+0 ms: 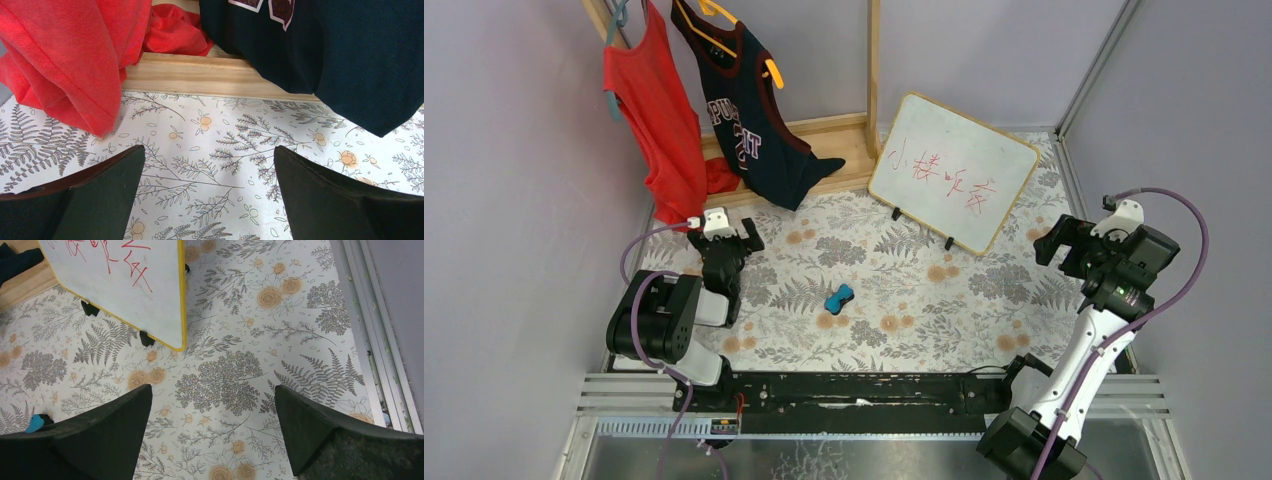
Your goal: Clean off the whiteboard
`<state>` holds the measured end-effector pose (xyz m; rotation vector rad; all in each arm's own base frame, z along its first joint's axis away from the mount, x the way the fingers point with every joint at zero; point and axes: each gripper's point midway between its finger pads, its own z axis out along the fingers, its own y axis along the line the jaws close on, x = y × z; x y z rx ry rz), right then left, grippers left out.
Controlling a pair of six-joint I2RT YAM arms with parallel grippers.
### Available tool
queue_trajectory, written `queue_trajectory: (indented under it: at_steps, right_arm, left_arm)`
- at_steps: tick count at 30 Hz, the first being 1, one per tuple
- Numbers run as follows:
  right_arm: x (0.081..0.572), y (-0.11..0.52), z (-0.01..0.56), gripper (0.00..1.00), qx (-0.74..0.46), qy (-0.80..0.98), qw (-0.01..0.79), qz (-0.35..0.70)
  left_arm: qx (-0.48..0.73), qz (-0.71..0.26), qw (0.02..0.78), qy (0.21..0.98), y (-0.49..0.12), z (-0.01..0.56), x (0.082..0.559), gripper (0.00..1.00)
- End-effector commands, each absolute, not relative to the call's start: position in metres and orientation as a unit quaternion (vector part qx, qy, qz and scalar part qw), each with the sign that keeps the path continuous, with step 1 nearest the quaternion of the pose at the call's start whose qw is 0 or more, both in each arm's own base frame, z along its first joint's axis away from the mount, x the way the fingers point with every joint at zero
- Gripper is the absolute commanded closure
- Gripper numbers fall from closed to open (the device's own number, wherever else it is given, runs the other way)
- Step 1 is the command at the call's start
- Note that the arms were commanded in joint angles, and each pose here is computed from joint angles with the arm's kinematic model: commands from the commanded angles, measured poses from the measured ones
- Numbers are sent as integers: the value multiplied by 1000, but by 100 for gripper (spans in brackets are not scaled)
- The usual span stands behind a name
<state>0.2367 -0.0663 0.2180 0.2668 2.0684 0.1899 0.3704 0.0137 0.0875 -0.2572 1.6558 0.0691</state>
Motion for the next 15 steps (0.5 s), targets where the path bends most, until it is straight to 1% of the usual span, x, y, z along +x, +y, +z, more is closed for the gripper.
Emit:
queue_trajectory:
  at_steps: [1,3,7,10,15]
  right_arm:
    - [237,-70,223,1,108,855,503,68]
    - [238,-54,221,1,64,857,500,106]
    - [237,-46,216,1,46,864,483,133]
    - [236,-52,211,1,59,872,469,124]
    - [236,-50,216,1,48,859,497,111]
  left_arm:
    - [-116,25,682,722,14,99,374,0]
    - [-116,25,682,722,14,99,375,0]
    - [-114,25,682,722,13,99,374,0]
    - [-114,25,681,723,13,99,374,0]
    - [-115,25,682,722,13,99,374,0]
